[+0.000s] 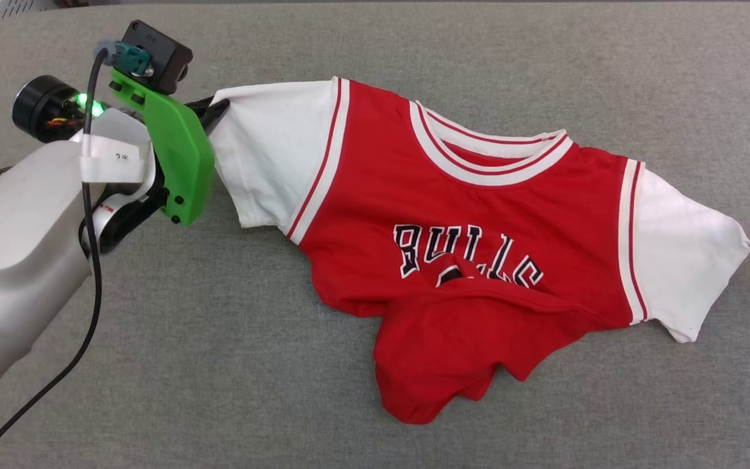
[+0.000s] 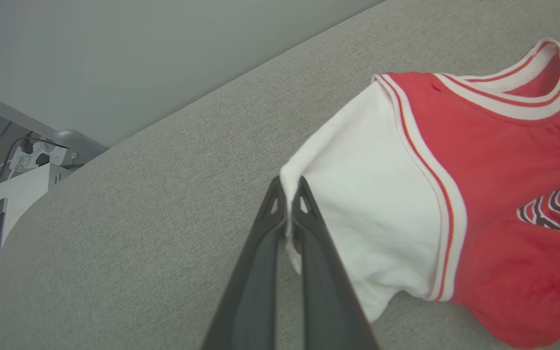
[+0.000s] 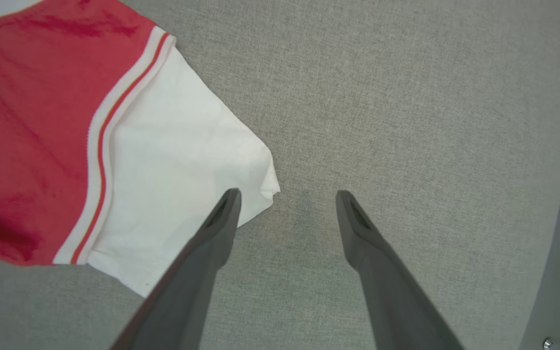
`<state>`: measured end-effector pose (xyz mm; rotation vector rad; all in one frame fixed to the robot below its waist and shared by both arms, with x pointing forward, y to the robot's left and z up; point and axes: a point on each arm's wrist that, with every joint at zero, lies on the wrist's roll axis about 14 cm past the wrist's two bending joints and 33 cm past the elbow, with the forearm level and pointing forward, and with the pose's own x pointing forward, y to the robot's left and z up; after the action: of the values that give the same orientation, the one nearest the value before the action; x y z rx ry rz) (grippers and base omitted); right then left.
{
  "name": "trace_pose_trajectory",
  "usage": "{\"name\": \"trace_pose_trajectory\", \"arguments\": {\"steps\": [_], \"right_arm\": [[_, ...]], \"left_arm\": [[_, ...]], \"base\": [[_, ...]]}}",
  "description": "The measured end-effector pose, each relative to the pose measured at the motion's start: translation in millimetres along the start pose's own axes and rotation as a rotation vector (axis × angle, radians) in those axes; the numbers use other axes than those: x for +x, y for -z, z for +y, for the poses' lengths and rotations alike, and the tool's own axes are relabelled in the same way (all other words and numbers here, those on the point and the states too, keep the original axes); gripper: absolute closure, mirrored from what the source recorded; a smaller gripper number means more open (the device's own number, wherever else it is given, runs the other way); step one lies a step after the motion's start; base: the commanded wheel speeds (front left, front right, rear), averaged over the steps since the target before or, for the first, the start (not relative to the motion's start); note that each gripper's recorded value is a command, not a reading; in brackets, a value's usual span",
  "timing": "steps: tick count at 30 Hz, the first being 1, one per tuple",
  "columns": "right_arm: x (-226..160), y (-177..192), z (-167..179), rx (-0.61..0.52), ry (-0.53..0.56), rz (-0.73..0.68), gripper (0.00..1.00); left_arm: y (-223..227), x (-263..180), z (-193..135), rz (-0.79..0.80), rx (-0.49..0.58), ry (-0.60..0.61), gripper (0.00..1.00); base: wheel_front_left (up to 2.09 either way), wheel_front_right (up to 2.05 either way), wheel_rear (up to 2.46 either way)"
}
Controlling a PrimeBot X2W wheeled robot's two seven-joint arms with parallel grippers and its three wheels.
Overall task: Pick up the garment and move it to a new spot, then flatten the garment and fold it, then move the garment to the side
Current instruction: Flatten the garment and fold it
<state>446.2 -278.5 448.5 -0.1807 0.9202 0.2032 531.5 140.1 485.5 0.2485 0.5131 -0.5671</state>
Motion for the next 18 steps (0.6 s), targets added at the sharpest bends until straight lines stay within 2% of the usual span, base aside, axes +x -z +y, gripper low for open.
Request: {"name": "trace_pose_trajectory", "arguments": {"steps": [7,12,13,14,18], "right_arm": [[58,27,24,0.009,-0.049,0.156,0.00],[77,57,29,0.038,-0.075,0.253,0.00],[78,56,30,0.033,-0.077,0.246,0.56],[77,55,29,0.032,-0.075,0.231,1.00],[74,42,28,0.045,-0.074,0.132,1.00]], "left_arm": [[2,12,0,-0.010,-0.006,0.011,1.00],[11,16,4,0.005,-0.016,0.006,1.00],[11,16,5,0.004,-0.016,0.005,1.00],[11,16,5,0.004,-0.015,0.004,1.00],[6,13,5,-0.005,-0.008,-0.003,1.00]], "base": [[0.00,0.00,0.00],[0.00,0.00,0.00],[0.00,0.00,0.00],[0.00,0.00,0.00],[0.00,0.00,0.00]]}}
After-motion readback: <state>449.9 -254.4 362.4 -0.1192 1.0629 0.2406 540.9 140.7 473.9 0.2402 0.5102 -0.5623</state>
